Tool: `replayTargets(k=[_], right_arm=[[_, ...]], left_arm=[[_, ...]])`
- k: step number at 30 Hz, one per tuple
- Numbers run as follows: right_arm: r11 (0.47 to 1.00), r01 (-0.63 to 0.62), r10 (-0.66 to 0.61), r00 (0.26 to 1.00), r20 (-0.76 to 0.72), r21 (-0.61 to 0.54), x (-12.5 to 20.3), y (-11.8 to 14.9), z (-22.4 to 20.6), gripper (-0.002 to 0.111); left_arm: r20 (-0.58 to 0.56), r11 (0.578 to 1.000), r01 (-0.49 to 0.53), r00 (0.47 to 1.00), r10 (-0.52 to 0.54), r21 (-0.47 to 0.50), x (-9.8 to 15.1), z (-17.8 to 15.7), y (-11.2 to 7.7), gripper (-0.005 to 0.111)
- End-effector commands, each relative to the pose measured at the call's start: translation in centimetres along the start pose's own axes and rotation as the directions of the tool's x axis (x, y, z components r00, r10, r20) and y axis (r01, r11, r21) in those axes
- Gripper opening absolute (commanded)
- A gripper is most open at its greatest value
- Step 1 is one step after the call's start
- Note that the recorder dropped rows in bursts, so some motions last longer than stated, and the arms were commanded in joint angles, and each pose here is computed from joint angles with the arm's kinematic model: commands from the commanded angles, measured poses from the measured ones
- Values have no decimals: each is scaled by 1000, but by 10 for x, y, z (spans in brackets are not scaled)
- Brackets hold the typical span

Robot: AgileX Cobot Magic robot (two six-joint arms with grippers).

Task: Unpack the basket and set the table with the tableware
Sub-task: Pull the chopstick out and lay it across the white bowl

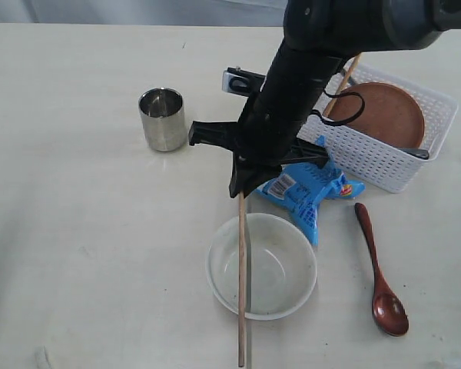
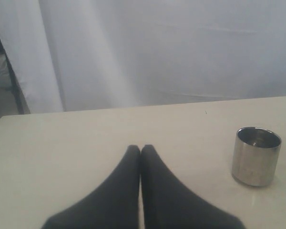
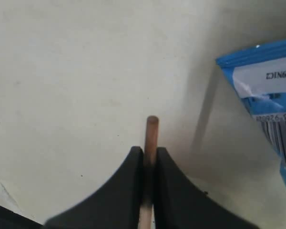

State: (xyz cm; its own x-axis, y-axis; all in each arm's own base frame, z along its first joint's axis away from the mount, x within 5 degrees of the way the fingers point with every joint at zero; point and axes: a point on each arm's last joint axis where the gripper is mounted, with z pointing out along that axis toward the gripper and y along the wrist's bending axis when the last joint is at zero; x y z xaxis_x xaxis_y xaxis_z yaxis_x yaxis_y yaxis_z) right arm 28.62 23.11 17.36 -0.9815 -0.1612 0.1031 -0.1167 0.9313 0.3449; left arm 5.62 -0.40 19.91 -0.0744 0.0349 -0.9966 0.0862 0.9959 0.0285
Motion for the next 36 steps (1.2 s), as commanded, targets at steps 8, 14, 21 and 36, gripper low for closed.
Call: replayTargets(k=[8, 14, 21, 36], right_arm=[[1000, -3, 3, 1000, -18, 3, -5, -4, 8, -1], [1000, -4, 4, 1000, -3, 0, -7, -4, 9, 0], [1000, -8, 8, 1000, 18, -4, -9, -3, 9, 0], [1000, -4, 4, 1000, 25, -1, -10, -3, 9, 15]], left_arm=[[0, 1000, 10, 1000, -10, -3, 1, 0, 0, 0], [0, 1000, 10, 1000, -10, -3, 1, 0, 0, 0], [0, 1000, 10, 1000, -10, -3, 1, 0, 0, 0], [1, 1000, 1, 1000, -1, -4, 1, 0, 0, 0]])
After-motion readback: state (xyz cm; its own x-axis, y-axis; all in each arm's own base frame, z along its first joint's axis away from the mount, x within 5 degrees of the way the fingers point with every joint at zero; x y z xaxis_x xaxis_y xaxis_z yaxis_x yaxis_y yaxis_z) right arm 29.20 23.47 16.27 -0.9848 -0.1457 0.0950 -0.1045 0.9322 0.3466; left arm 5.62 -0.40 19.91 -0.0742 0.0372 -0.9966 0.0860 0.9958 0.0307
